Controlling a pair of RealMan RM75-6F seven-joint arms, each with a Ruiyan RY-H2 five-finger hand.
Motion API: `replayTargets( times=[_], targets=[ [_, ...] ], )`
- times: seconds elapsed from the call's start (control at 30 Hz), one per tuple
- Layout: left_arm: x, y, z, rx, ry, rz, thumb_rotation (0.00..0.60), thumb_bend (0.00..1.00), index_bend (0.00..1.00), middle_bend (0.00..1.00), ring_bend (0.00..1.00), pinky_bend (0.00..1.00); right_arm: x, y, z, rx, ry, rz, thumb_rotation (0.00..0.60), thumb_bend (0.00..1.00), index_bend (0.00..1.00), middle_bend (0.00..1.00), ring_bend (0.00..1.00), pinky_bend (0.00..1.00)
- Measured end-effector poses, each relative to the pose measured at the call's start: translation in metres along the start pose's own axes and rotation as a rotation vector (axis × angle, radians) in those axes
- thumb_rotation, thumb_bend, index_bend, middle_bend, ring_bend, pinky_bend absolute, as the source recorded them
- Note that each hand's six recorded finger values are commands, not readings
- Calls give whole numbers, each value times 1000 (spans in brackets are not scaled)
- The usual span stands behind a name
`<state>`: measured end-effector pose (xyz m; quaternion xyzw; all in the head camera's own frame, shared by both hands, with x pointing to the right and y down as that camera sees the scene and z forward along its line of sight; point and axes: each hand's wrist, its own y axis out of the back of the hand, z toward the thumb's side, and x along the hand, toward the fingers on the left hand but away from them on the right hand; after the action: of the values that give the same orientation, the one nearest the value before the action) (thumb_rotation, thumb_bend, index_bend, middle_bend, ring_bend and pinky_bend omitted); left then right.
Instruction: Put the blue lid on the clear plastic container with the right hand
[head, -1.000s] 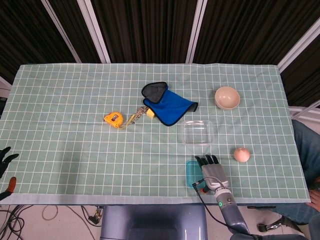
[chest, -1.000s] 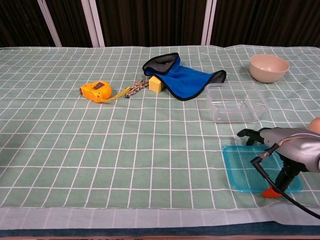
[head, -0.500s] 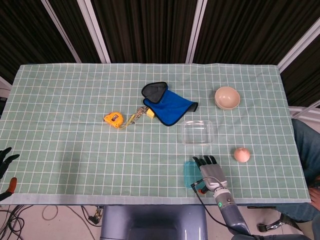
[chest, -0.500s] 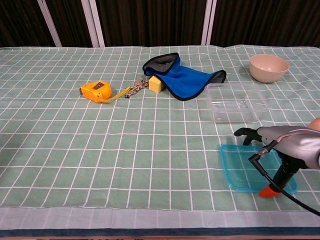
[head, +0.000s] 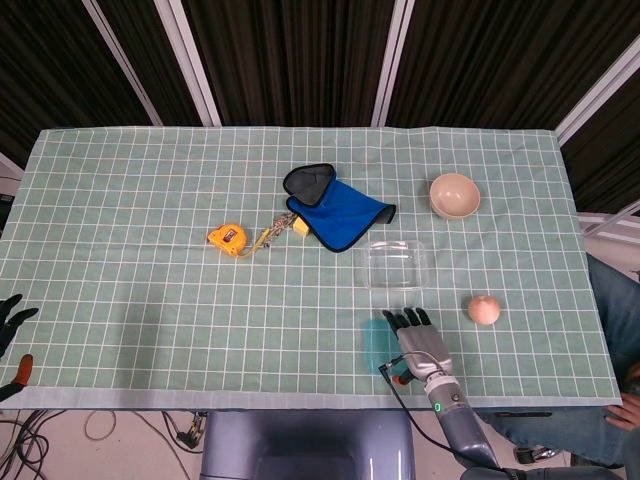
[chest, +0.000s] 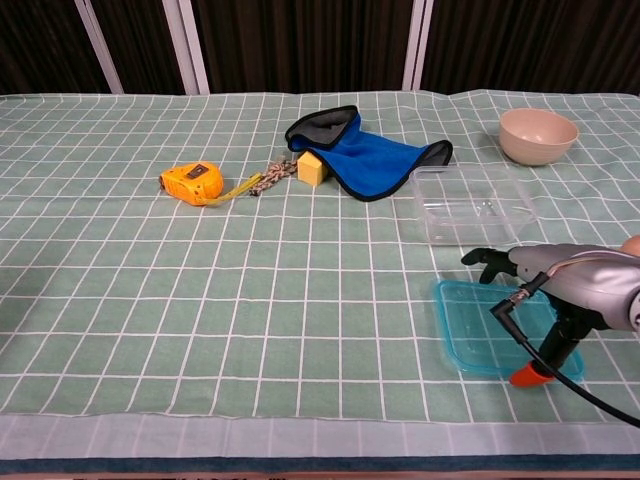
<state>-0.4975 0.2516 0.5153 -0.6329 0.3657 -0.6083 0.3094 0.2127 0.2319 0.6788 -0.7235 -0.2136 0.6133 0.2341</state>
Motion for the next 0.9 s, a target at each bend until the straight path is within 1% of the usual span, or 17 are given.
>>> replayTargets(
  times=[0.17, 0.37, 0.77, 0.9],
  targets=[
    [0, 0, 0, -1, 0, 0, 600, 519, 149, 0, 0, 0, 2, 6, 1, 0, 2, -14, 600, 137, 54, 366, 67, 0],
    [0, 0, 0, -2, -1, 1, 600, 519, 149, 0, 0, 0, 6, 20, 2, -2, 5, -43, 600, 137, 54, 366, 67, 0],
    [-1, 1, 1, -6, -3, 2, 600, 519, 149, 0, 0, 0, 19, 61, -4, -47, -12, -121, 600, 137, 54, 366, 67, 0],
    [-1, 1, 1, -5, -3, 1, 600, 519, 149, 0, 0, 0, 24, 77, -8, -60, -21, -159, 600, 137, 54, 366, 67, 0]
  ],
)
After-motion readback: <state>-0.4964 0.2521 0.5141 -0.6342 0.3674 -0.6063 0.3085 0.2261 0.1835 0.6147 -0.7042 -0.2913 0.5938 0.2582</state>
